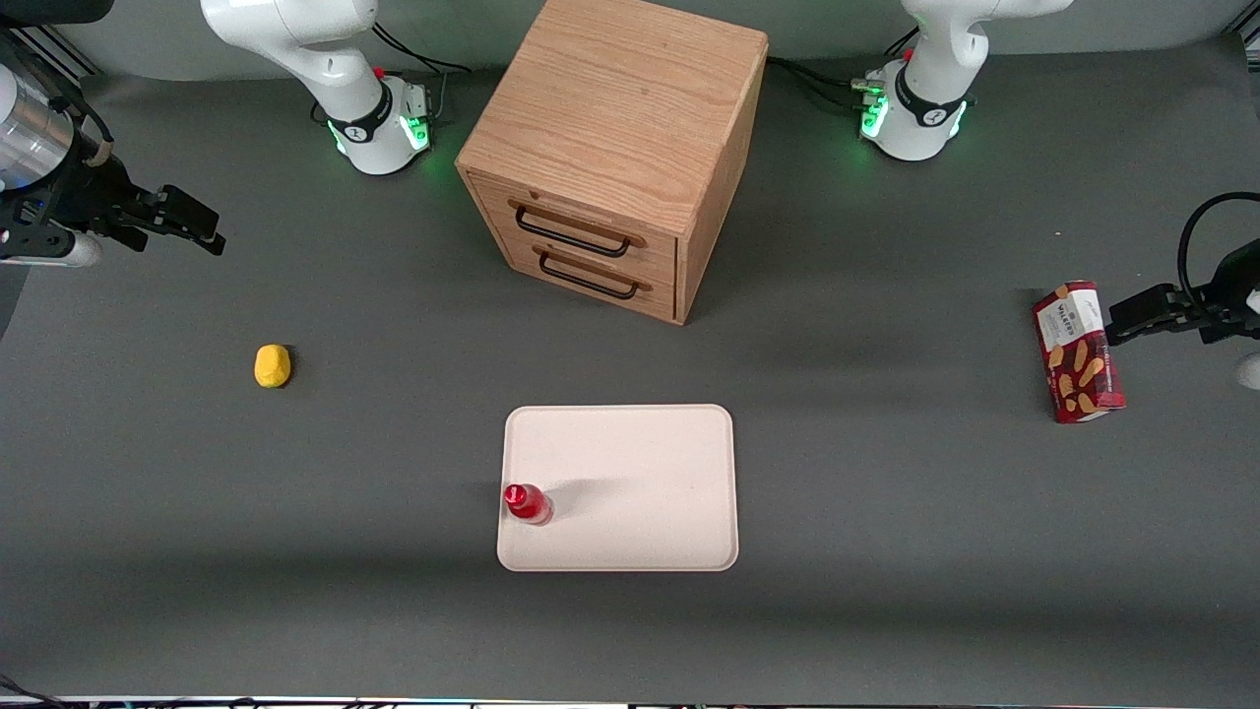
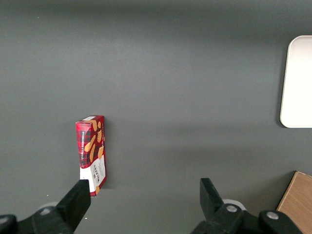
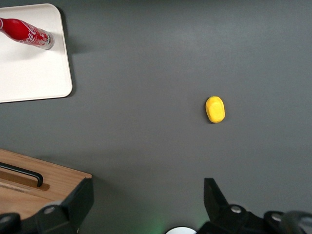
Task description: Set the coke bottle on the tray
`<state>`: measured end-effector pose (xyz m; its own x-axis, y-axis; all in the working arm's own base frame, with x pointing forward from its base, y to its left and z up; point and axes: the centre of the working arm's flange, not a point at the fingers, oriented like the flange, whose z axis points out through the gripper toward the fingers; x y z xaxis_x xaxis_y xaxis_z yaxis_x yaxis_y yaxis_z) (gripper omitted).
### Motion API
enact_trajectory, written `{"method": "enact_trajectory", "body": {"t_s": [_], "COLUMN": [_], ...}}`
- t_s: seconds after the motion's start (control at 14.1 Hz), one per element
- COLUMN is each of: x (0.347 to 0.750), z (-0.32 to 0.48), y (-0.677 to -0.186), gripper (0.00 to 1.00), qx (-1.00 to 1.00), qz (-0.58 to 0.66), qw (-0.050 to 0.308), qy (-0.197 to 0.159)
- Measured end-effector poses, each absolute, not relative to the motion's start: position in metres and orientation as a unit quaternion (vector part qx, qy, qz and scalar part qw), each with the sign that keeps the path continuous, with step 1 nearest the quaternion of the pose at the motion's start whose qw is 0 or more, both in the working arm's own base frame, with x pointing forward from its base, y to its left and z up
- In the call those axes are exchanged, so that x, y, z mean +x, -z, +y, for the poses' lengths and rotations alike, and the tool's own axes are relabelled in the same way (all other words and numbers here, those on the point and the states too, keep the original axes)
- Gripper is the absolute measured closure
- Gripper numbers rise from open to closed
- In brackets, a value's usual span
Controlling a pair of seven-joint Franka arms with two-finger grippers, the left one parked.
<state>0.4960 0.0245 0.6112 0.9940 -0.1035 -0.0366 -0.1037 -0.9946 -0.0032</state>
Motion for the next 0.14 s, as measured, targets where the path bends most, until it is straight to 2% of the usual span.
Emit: {"method": "enact_trajectory", "body": {"t_s": [0.14], "x": [0.4976], "z": [0.0227], "y": [-0.6114], "gripper": [0.0], "qx": [-0.998], "qz": [0.053], "qw": [0.003], "qy": [-0.017]}}
